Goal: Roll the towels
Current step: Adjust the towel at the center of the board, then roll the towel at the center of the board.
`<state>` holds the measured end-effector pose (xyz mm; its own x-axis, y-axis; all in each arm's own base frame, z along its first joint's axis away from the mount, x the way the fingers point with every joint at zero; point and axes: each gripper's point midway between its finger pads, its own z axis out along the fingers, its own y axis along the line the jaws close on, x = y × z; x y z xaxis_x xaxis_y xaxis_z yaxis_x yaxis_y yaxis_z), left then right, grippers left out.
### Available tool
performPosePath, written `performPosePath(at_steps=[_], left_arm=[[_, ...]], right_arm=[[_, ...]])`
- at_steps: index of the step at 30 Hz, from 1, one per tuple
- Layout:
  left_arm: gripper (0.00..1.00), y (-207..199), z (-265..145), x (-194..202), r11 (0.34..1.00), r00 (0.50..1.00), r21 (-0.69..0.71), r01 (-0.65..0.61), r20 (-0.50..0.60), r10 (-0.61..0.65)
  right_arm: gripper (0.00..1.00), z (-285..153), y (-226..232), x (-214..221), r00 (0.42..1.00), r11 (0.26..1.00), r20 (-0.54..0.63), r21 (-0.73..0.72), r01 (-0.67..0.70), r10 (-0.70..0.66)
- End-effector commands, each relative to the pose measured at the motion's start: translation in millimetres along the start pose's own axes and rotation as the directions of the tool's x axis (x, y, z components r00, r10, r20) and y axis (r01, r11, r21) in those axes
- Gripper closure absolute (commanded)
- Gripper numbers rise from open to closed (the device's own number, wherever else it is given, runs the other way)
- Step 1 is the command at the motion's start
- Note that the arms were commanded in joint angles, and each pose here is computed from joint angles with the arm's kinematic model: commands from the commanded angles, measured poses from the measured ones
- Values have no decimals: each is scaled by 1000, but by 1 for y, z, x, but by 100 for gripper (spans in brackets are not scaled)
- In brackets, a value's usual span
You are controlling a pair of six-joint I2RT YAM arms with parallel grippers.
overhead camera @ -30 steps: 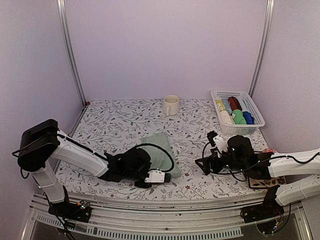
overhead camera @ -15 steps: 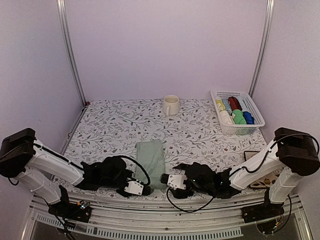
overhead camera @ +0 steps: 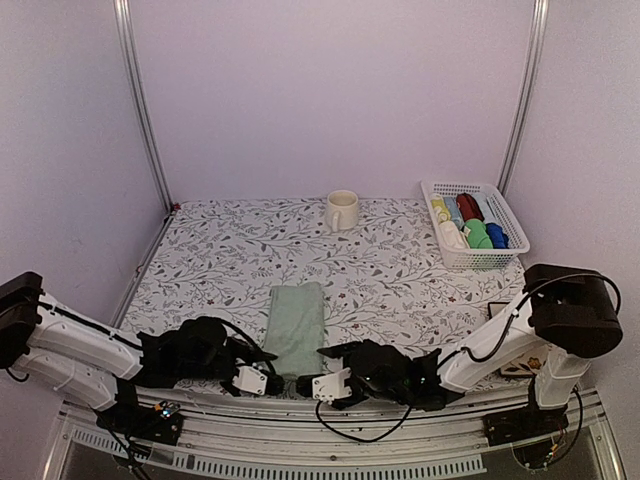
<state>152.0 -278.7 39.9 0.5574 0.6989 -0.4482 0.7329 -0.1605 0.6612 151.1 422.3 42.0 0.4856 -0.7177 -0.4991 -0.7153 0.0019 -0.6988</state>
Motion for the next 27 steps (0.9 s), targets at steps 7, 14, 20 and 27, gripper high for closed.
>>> performPosePath(at_steps=[7,14,20,27], left_arm=[[49,-18,-2,20,998,995,21,-64,-72,66],[61,-23,-2,23,997,994,28,-68,-80,70],[81,-29,-1,24,996,994,56,-70,-86,74],[100,-39,-1,25,991,993,128,-40,-104,53]], right_arm=[[22,-3,23,-10,1000,990,-13,-137,-14,13],[37,22,32,0,997,994,-75,-103,-20,12],[48,14,28,2,996,995,-68,-85,-60,54],[97,21,43,6,993,985,-94,-151,-86,72]])
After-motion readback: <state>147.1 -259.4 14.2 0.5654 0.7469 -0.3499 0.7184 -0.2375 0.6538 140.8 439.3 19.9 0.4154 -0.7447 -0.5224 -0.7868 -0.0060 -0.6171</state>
